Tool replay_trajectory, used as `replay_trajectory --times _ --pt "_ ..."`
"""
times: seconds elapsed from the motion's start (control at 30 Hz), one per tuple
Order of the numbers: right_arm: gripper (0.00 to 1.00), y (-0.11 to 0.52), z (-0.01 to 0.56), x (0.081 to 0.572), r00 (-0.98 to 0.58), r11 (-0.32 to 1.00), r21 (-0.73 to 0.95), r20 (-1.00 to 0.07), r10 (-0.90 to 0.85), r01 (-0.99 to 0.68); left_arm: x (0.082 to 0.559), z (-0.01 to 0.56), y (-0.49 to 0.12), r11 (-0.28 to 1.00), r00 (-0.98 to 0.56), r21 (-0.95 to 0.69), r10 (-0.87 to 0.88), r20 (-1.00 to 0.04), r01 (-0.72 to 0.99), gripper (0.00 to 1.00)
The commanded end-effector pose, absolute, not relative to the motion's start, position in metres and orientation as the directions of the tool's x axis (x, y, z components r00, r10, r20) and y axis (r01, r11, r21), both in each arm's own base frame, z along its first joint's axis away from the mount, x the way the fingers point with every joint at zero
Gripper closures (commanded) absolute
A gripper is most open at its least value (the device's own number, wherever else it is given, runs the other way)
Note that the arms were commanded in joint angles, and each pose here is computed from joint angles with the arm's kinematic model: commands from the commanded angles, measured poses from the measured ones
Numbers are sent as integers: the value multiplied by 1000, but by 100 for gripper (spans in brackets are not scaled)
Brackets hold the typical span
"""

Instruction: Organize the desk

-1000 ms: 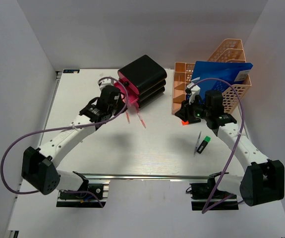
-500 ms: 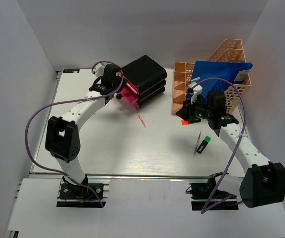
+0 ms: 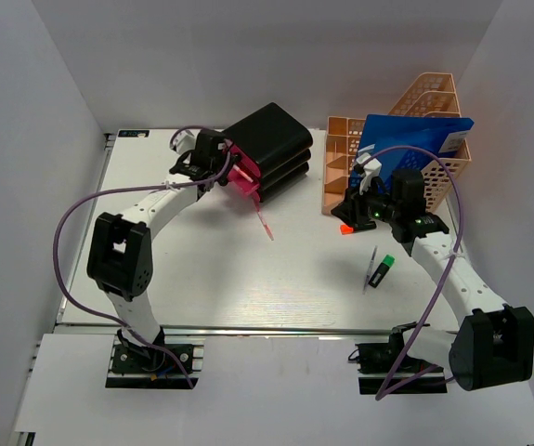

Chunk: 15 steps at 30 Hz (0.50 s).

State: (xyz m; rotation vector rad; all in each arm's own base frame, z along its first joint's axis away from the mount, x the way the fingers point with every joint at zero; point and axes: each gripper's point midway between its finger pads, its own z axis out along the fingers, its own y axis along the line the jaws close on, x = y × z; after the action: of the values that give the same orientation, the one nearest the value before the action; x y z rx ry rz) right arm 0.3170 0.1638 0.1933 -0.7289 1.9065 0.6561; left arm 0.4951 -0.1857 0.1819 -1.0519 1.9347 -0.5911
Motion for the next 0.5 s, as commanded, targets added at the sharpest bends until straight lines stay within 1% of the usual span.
replay_trajectory --times 0.0,0.47 --pt "59 165 200 318 -324 663 114 -924 -203 -740 494 207 -178 508 -262 -756 -861 -436 -413 100" --pt "59 162 197 321 -333 671 116 -921 -204 -732 520 177 -178 488 -258 -737 -873 -414 -468 100"
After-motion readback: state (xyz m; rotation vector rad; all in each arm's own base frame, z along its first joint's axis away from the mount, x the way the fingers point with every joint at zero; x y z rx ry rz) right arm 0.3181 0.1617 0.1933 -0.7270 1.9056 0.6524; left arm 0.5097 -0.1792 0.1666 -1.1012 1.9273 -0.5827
